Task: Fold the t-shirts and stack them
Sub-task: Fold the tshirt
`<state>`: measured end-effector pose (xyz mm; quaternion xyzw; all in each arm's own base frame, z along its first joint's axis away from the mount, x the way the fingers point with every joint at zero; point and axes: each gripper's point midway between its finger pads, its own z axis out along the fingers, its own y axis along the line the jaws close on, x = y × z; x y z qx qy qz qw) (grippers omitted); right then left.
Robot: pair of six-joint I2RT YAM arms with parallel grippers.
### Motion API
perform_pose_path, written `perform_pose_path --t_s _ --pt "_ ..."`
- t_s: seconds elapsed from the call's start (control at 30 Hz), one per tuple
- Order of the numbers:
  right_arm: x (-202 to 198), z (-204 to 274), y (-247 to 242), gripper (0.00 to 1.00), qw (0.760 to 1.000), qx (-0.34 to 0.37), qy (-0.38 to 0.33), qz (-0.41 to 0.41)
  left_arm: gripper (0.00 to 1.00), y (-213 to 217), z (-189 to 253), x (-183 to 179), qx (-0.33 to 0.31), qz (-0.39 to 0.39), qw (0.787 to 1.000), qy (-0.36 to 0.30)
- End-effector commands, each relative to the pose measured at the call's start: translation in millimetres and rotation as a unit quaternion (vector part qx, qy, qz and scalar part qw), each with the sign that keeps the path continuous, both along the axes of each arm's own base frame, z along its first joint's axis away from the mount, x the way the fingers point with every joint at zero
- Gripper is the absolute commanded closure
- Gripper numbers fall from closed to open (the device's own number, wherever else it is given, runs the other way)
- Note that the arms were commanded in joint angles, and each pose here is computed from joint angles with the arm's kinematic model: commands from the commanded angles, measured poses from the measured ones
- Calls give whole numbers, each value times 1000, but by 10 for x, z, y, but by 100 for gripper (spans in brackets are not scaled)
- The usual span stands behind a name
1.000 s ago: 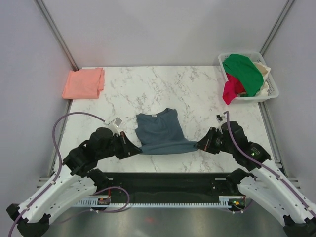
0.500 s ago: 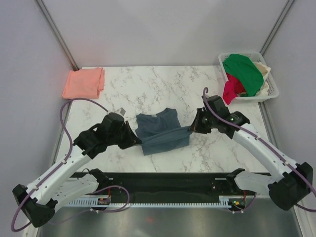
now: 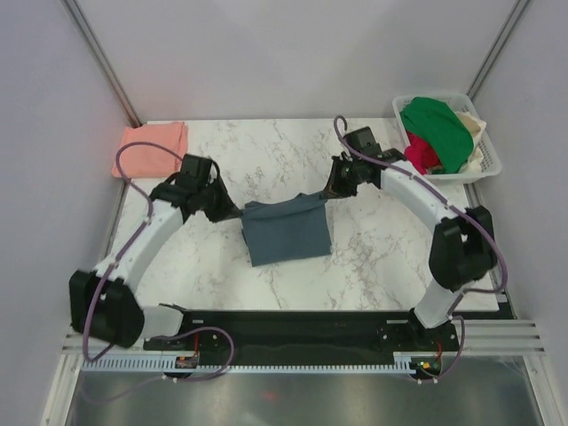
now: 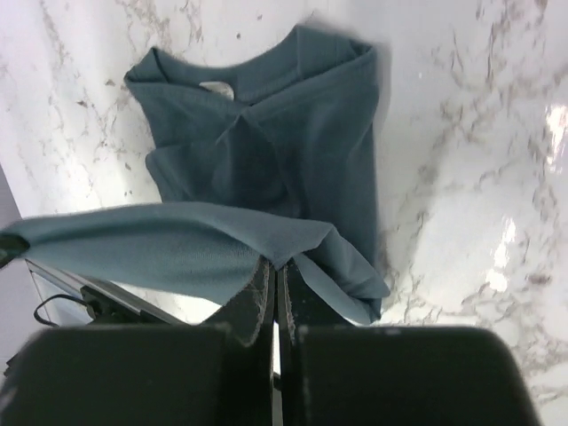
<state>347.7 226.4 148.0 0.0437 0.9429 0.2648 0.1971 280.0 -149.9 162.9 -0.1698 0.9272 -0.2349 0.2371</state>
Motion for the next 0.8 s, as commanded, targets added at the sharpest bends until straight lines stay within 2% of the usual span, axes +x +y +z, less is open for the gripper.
perform_pose_path --t_s 0.0,0.13,0.17,0.2,0.23,0.27,0.33,0.37,0.43,0.47,0.57,0.67,0.73,0.77 --pt "620 -118 -57 100 999 -21 -28 -6 98 133 -128 587 33 -34 999 -14" --pt "1045 -523 34 100 1000 -17 3 -4 98 43 -549 1111 36 -62 997 26" --pt "1116 -598 38 96 1000 -13 9 -5 98 17 -508 1301 34 -69 997 18" --pt "1225 -744 101 86 1000 -7 17 1 98 25 -849 1341 34 -69 995 64" --pt "1275 -808 116 69 1000 -4 22 2 98 -2 -917 1381 23 -74 994 77" --pt "1332 -860 117 42 1000 -1 24 3 98 27 -928 1444 19 -63 994 86" --pt "1470 -947 158 28 1000 6 21 12 93 47 -1059 1462 19 -53 993 102" --pt "1519 -1004 130 19 1000 8 24 10 74 68 -1069 1459 24 -48 993 103" --pt "1597 -913 111 14 1000 10 6 17 58 124 -978 1475 37 -36 995 87" --pt "1616 -876 74 10 1000 6 -1 16 42 154 -941 1472 43 -35 995 80" --pt "1615 -643 -119 7 1000 -3 -27 5 19 280 -724 1490 72 -16 996 44" --pt "1471 -728 -341 5 999 -22 -22 -12 13 391 -577 1458 87 9 996 12" --pt "1275 -718 -482 3 999 -39 -26 -21 13 382 -537 1460 77 21 997 -6" --pt "1086 -728 -595 2 998 -54 -23 -30 15 382 -570 1341 70 22 997 -7"
